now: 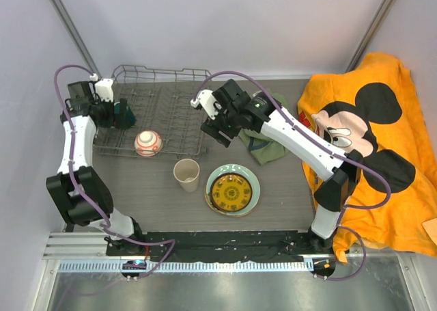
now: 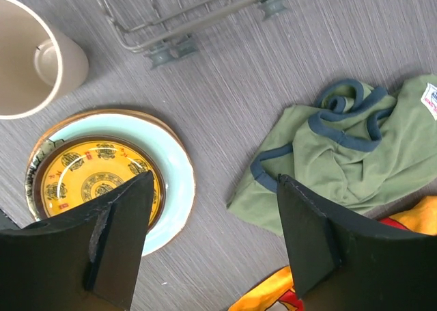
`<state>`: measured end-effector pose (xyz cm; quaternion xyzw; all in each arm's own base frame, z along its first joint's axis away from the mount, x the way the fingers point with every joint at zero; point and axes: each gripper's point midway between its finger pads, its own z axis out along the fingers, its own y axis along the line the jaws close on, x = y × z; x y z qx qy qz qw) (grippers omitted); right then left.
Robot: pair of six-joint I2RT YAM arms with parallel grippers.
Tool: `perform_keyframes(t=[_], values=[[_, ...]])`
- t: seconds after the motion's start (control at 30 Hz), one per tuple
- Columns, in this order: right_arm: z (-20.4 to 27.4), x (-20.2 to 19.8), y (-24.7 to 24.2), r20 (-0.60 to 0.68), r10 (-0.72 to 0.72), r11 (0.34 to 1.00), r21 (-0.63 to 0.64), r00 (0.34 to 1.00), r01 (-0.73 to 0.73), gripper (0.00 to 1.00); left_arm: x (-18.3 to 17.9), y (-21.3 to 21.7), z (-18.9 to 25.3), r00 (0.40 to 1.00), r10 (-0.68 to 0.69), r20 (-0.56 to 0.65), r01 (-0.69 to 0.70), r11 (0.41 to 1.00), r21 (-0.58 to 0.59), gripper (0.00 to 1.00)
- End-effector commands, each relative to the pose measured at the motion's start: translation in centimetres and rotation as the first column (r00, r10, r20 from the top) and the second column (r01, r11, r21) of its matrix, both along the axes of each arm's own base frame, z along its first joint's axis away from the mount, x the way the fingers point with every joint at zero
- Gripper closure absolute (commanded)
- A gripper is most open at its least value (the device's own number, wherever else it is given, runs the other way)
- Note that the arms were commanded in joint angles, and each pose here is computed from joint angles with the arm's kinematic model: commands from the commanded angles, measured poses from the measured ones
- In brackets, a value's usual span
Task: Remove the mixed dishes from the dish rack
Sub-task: Place the cup at the center of the board, then pick up the cup from the dish rack.
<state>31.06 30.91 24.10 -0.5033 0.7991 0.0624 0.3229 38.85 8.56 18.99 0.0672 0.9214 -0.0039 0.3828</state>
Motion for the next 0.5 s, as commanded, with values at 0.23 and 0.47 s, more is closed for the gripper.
perform_keyframes(t=[0.23, 0.47], values=[[0.8, 0.8, -2.7, 0.092, -0.045, 0.992, 0.125, 0.995, 0.033, 0.21, 7.2, 1.6, 1.0, 0.997, -0.01, 0.079, 0.005, 0.998, 0.07, 0.0], [-1.3, 1.5, -4.5, 0.067, -0.056, 0.98, 0.192, 0.996, 0.042, 0.22, 9.2, 1.7, -0.5, 0.995, -0.076, 0.068, 0.068, 0.991, 0.117, 0.0]])
